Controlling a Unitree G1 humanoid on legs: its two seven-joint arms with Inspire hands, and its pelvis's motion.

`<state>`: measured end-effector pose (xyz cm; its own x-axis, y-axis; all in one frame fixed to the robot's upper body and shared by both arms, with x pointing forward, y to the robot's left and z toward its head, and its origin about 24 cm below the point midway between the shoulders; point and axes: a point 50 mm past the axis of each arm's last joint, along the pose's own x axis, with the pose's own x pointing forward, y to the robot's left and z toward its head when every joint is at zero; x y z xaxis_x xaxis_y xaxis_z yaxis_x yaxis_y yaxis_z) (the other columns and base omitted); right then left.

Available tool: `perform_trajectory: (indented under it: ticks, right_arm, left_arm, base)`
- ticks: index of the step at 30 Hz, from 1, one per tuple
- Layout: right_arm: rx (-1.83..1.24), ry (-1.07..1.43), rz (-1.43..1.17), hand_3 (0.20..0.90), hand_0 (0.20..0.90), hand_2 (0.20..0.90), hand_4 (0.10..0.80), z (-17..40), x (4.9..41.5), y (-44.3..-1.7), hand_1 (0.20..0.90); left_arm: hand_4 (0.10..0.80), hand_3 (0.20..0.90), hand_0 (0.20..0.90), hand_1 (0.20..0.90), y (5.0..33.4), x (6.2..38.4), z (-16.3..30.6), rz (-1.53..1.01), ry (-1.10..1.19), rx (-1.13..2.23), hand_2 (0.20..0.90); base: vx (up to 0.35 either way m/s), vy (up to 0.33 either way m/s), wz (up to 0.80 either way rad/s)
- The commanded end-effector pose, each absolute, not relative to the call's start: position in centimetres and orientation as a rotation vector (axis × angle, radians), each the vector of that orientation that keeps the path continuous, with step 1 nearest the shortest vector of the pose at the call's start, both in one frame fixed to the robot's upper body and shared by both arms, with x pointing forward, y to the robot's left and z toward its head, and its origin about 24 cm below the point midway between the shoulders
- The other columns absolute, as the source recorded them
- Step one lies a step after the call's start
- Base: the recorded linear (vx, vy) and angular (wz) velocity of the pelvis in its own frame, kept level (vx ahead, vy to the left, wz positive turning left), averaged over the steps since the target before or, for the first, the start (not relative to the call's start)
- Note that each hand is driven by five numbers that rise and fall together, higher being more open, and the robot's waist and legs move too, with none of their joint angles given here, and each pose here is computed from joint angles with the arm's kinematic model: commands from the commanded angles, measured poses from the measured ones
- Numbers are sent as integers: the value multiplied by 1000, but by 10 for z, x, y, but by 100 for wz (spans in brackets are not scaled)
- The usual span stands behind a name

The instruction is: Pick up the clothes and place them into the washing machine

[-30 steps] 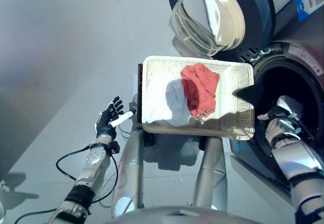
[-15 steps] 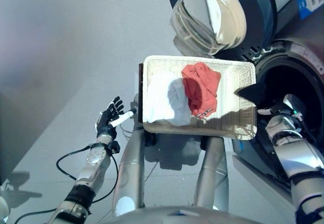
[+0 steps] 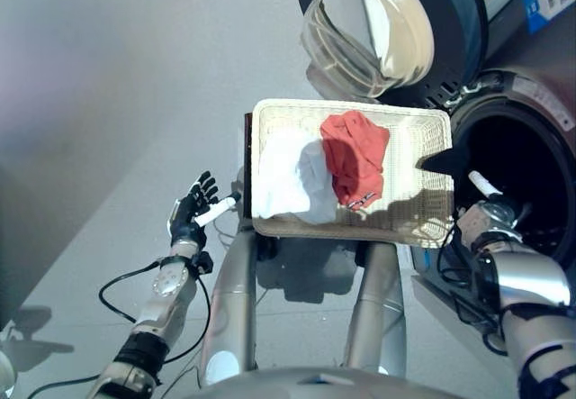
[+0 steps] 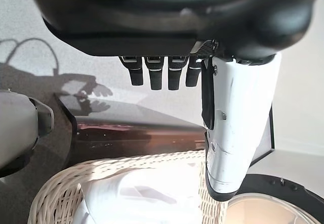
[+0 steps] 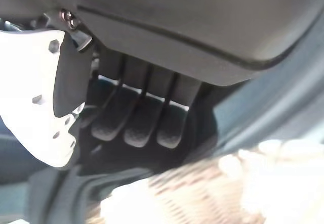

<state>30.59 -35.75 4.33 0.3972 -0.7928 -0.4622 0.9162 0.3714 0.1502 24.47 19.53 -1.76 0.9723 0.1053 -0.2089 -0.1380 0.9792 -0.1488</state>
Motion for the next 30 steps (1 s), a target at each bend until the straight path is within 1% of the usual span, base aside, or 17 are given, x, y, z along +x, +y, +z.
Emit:
perform_trajectory:
  ticks: [1,2,5,7,8,9,10,11,12,13,16,17,23,27,30]
  right_arm:
    - [683,111,-1312,200,200,200,300,65,296,-382,200]
    - [765,76,-1335,200,200,200,300,66,296,-382,200]
    - [704,35,-1257,200,200,200,300,73,306,-375,200]
    - [698,16,-1275,200,200,200,300,74,303,-377,200]
    - [668,17,-1277,200,200,200,300,76,303,-378,200]
    - [534,36,-1253,200,200,200,300,79,303,-381,200]
    - [532,36,-1253,200,200,200,300,80,303,-381,200]
    - [425,54,-1216,200,200,200,300,82,305,-381,200]
    - [357,65,-1211,436,436,436,469,83,304,-383,436]
    - [241,90,-1175,900,900,900,800,83,305,-382,900]
    - [120,109,-1145,900,900,900,800,83,306,-379,900]
    - [37,136,-1122,900,900,900,800,80,307,-376,900]
    - [-118,207,-1077,900,900,900,800,72,308,-370,900]
    - [-213,271,-1061,900,900,900,800,71,307,-373,900]
    - [-344,379,-1045,900,900,900,800,66,296,-385,900]
  left_arm:
    - [800,900,900,900,206,244,2,150,85,-159,900]
    - [800,900,900,900,206,244,2,153,89,-165,900]
    - [800,900,900,900,205,244,2,155,86,-180,900]
    - [800,900,900,900,205,243,1,162,85,-187,900]
    - [800,900,900,900,205,243,1,164,85,-188,900]
    - [800,900,900,900,205,243,0,163,81,-181,900]
    - [800,900,900,900,205,243,0,164,81,-182,900]
    - [800,900,900,900,207,243,1,166,76,-179,900]
    - [800,900,900,900,208,243,2,168,67,-173,900]
    - [800,900,900,900,209,243,3,172,62,-169,900]
    - [800,900,900,900,210,244,2,180,58,-153,900]
    - [800,900,900,900,210,245,3,184,57,-151,900]
    - [800,900,900,900,212,245,3,194,54,-148,900]
    - [800,900,900,900,215,242,2,204,57,-151,900]
    - [800,900,900,900,215,241,4,180,53,-144,900]
  base:
    - [0,0,0]
    - [0,0,0]
    - [0,0,0]
    - [0,0,0]
    - [0,0,0]
    - [0,0,0]
    - [0,0,0]
    - [0,0,0]
    - [0,0,0]
    - [0,0,0]
    - [0,0,0]
    - [104,-17,-2]
    - [16,-2,0]
    - [22,-14,2]
    - [-5,-19,3]
